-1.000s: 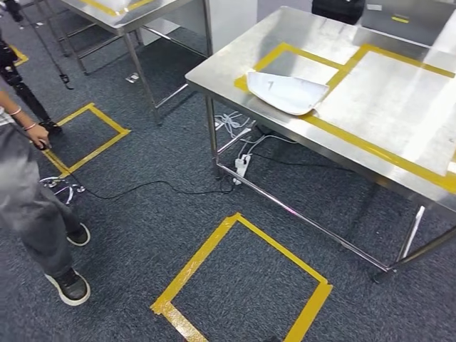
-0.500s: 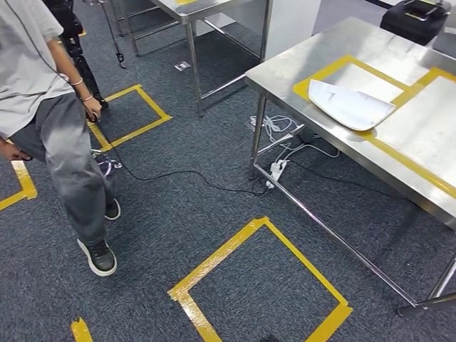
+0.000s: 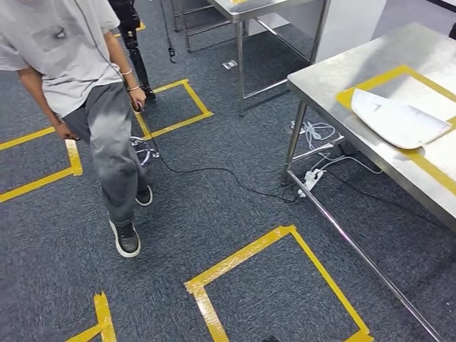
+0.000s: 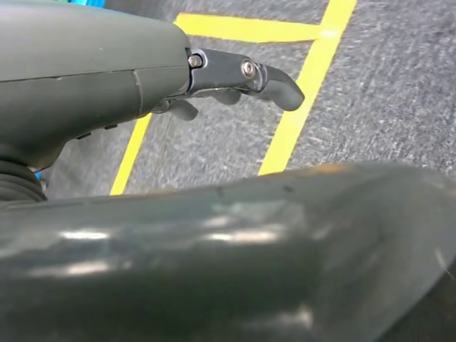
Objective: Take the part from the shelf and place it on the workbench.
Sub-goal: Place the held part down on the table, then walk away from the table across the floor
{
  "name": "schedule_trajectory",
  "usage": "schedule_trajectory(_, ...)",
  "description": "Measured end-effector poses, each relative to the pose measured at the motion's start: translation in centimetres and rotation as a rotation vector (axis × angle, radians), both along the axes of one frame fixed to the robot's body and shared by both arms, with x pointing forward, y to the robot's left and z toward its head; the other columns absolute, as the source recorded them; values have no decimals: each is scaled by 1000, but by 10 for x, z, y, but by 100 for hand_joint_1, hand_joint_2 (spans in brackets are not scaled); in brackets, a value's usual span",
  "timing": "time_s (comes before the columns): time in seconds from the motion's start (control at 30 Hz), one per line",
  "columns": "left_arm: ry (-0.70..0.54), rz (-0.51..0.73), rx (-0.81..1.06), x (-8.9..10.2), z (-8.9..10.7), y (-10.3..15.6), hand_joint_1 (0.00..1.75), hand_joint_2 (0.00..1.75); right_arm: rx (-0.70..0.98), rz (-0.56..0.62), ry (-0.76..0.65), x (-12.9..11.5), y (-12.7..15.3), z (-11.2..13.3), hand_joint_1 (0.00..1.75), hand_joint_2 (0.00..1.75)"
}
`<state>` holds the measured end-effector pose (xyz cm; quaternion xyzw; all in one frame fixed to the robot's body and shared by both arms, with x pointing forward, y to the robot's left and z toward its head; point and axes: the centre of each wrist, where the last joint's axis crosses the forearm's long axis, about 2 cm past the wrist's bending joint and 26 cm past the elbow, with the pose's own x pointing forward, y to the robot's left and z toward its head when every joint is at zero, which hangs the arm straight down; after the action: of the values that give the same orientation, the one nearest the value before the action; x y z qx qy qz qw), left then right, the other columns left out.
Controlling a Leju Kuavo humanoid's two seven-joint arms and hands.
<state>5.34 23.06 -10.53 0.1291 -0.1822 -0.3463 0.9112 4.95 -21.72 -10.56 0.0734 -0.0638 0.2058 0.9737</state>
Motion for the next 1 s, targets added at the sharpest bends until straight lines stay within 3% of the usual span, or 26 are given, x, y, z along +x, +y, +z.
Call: schedule_trajectory(1.0,-5,-18,17,-2,0,-1,0,0,21,12,23,0,1,0,0,0)
